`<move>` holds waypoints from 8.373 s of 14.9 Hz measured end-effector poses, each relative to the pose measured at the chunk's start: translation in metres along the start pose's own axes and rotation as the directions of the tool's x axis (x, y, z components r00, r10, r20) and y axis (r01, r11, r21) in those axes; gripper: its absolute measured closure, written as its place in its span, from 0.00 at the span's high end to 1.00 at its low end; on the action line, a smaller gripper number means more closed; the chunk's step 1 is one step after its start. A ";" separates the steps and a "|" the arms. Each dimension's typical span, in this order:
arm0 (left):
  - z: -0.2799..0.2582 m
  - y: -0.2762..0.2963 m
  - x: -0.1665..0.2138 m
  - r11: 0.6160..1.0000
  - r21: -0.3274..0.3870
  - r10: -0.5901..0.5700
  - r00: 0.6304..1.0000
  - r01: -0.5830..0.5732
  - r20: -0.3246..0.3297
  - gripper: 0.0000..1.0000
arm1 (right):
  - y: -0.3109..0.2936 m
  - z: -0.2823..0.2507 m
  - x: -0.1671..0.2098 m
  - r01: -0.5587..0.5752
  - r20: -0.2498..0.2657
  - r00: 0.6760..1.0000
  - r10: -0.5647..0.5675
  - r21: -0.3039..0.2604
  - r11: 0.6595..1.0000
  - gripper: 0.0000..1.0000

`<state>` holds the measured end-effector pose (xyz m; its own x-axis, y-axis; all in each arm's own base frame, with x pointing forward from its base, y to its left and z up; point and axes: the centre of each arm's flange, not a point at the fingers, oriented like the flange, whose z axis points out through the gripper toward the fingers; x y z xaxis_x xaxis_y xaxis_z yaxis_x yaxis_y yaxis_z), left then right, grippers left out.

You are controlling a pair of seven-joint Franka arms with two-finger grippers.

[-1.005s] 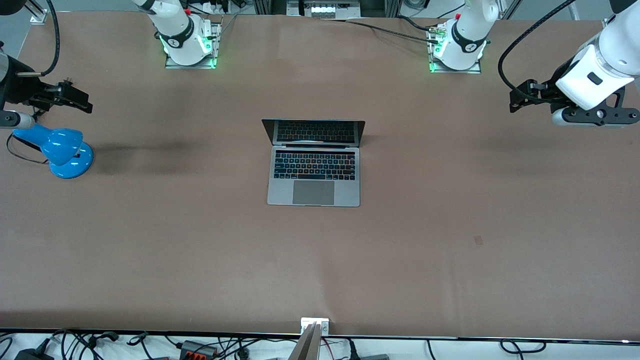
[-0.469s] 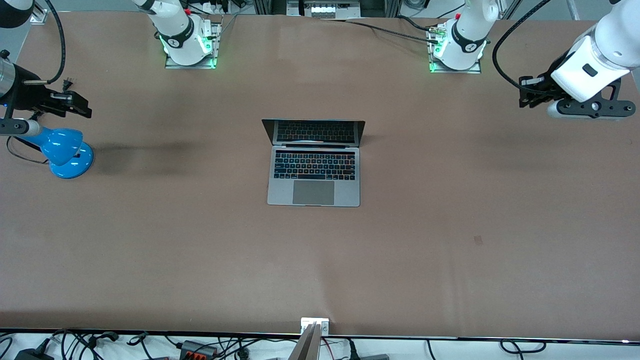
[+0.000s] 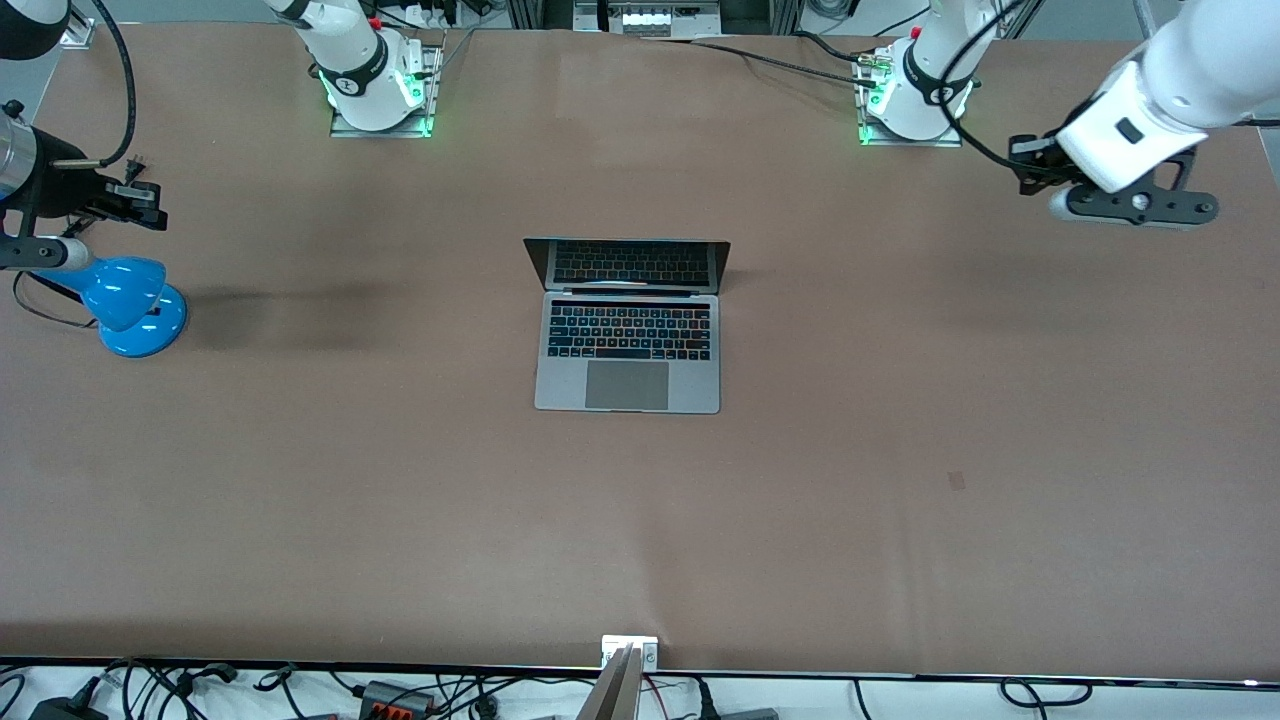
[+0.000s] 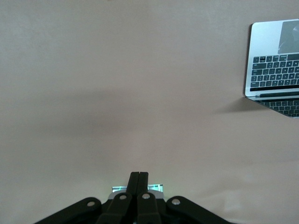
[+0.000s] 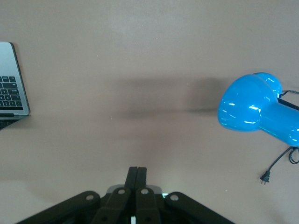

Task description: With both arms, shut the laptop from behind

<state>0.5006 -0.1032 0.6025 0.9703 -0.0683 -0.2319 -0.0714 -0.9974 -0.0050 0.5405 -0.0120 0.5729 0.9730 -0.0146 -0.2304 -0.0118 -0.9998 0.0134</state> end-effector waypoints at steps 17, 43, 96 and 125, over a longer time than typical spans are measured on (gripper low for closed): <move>0.112 0.164 0.011 0.975 -0.179 0.145 0.988 -0.133 0.056 0.00 | -0.176 0.050 -0.026 0.140 0.061 0.988 -0.144 0.056 0.989 0.01; 0.269 0.275 0.004 0.967 -0.232 0.112 0.994 -0.108 0.003 0.00 | -0.404 0.230 -0.105 0.066 -0.201 0.978 -0.046 0.093 0.993 0.01; 0.372 0.283 0.165 0.966 -0.242 0.073 0.994 -0.090 -0.078 0.00 | -0.389 0.360 0.046 0.039 -0.477 0.877 0.059 0.193 0.980 0.01; 0.228 0.186 0.174 0.990 -0.141 -0.005 0.990 -0.015 -0.140 0.00 | -0.410 0.273 0.057 -0.026 -0.272 0.962 0.031 0.024 0.999 0.01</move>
<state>0.6035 -0.2961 0.3393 0.9935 -0.0656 -0.0933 -0.0526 -0.9894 0.1356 0.5380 0.3942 0.2889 0.9981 -0.0427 0.0438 -0.0426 -0.9991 -0.0040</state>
